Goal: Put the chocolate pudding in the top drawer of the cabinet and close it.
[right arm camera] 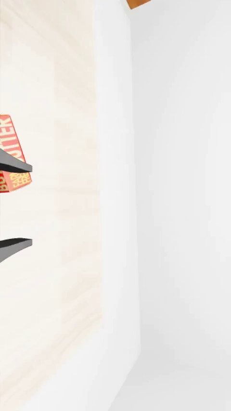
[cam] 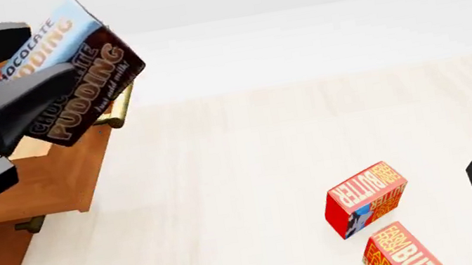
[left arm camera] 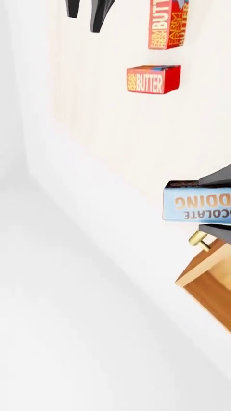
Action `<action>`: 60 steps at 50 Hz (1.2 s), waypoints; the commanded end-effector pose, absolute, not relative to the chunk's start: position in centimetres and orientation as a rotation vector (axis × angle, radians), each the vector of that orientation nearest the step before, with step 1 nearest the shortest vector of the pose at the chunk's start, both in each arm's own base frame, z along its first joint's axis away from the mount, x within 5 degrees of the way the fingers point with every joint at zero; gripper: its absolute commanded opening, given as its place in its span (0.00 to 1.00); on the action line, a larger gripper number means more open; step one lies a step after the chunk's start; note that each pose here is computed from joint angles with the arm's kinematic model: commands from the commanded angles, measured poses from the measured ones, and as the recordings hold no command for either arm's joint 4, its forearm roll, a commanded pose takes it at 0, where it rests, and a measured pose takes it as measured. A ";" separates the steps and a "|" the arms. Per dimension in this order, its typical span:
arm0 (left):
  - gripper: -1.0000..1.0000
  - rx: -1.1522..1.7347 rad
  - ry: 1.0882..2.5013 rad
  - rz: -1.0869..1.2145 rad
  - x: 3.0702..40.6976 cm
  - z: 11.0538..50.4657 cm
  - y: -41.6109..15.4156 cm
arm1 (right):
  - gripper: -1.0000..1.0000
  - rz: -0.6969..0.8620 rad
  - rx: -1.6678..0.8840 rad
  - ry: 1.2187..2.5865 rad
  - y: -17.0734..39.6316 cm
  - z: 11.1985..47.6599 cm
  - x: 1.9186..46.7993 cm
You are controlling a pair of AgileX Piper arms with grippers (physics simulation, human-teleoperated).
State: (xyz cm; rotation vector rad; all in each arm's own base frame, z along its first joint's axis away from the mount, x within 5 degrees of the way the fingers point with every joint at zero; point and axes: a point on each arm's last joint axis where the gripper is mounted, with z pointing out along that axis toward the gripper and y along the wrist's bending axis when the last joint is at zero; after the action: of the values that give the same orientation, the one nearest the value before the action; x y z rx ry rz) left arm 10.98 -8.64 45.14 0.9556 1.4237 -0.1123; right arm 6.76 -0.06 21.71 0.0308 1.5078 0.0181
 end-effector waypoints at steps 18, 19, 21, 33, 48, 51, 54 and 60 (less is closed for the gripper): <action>0.00 0.747 1.466 0.061 8.2 50.9 -3.8 | 1.00 0.018 0.031 1.508 -0.1 21.7 6.7; 0.00 0.747 1.466 0.061 8.2 50.9 -3.8 | 1.00 0.018 0.031 1.508 -0.1 21.7 6.7; 0.00 0.730 1.487 0.083 8.6 50.9 -3.7 | 1.00 0.018 0.031 1.508 -0.1 21.7 6.7; 0.00 0.641 1.571 0.153 11.2 50.0 -3.3 | 1.00 0.018 0.031 1.508 -0.1 21.7 6.7; 0.00 0.554 1.714 0.182 16.2 47.3 -3.0 | 1.00 0.018 0.031 1.508 -0.1 21.7 6.7; 0.00 0.540 1.742 0.178 17.4 46.5 -3.1 | 1.00 0.018 0.031 1.508 -0.1 21.7 6.7; 0.00 0.543 1.779 0.160 18.7 45.4 -3.4 | 1.00 0.018 0.031 1.508 -0.1 21.7 6.7; 0.00 0.504 1.822 0.193 20.8 43.7 -2.7 | 1.00 0.018 0.031 1.508 -0.1 21.7 6.7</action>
State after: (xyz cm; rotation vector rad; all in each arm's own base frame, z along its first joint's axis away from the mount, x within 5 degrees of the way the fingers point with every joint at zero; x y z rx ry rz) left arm 17.62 -3.27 46.16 0.5422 1.7458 0.1655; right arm 6.73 -0.06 21.72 0.0309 1.5080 0.0181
